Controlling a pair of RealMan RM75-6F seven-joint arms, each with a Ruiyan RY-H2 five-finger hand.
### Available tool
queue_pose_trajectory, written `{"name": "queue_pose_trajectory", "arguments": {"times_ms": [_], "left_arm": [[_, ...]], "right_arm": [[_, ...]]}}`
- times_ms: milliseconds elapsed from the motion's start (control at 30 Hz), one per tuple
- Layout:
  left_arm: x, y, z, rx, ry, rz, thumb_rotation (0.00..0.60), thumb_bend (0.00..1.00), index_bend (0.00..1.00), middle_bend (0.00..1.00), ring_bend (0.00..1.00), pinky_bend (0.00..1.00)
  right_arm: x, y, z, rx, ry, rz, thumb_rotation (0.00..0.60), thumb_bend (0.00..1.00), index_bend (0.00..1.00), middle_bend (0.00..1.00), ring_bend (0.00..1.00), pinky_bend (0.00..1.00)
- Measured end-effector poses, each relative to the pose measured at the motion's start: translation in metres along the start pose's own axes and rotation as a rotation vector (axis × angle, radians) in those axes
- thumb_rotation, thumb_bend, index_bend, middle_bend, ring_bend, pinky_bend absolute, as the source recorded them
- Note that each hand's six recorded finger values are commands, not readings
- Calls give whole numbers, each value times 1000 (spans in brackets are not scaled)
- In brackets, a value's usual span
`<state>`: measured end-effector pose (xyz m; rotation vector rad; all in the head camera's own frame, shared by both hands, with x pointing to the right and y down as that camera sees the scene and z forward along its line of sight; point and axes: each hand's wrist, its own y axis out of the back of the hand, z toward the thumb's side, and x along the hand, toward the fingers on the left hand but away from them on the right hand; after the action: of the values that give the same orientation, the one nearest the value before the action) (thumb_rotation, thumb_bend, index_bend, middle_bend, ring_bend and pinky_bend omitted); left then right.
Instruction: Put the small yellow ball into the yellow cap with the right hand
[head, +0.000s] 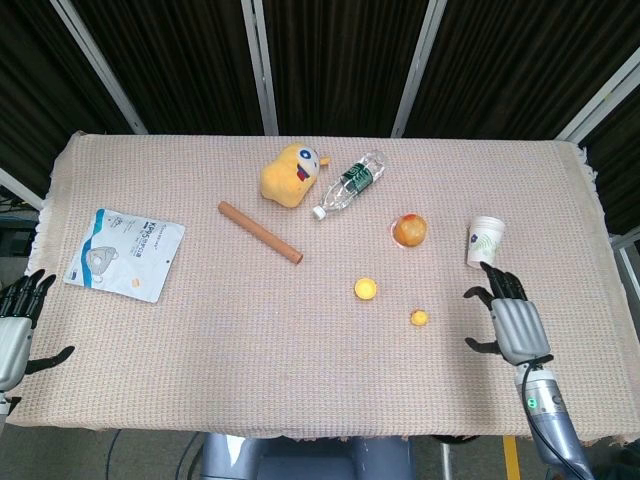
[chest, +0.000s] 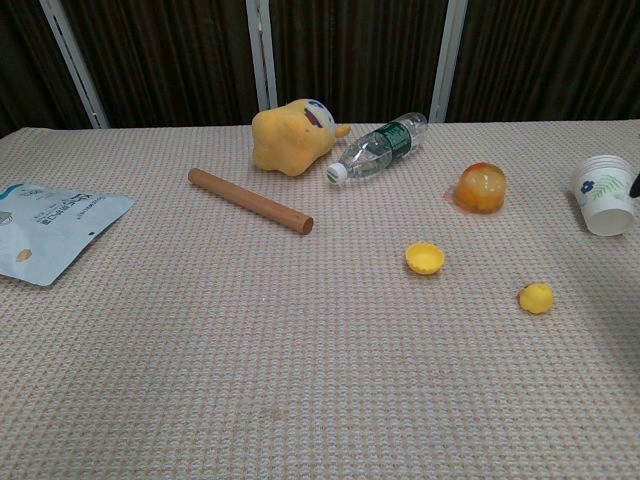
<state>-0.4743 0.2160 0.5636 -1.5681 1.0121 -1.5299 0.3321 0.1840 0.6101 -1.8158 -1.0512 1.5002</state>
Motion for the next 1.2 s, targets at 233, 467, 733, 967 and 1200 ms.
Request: {"name": "queue_pose_trajectory", "arguments": {"times_ms": [233,467,733,967,1200], "left_arm": [[1,0,1,-1,-6,5,600,0,0,0,0,94],[2,0,2,-3,-11,9,600,0,0,0,0,93],[2,1,4,-6,-22,11,600,0,0,0,0,93],[2,2,5,2,-29,18,600,0,0,0,0,93],[2,1,6,0,-31,13,600,0,0,0,0,92]], "right_arm": [[-15,-33,28,-43,7,60,600,26,371,0,0,0],[-24,-49,44,-61,15,69,600,60,396,0,0,0],[-39,-63,54,-20,26,72,600,78,410,0,0,0],[-51,-78,57,-10,5,102,600,125,433,0,0,0],[-57,-84,60,-2,-1,108,600,164,462,0,0,0]]}}
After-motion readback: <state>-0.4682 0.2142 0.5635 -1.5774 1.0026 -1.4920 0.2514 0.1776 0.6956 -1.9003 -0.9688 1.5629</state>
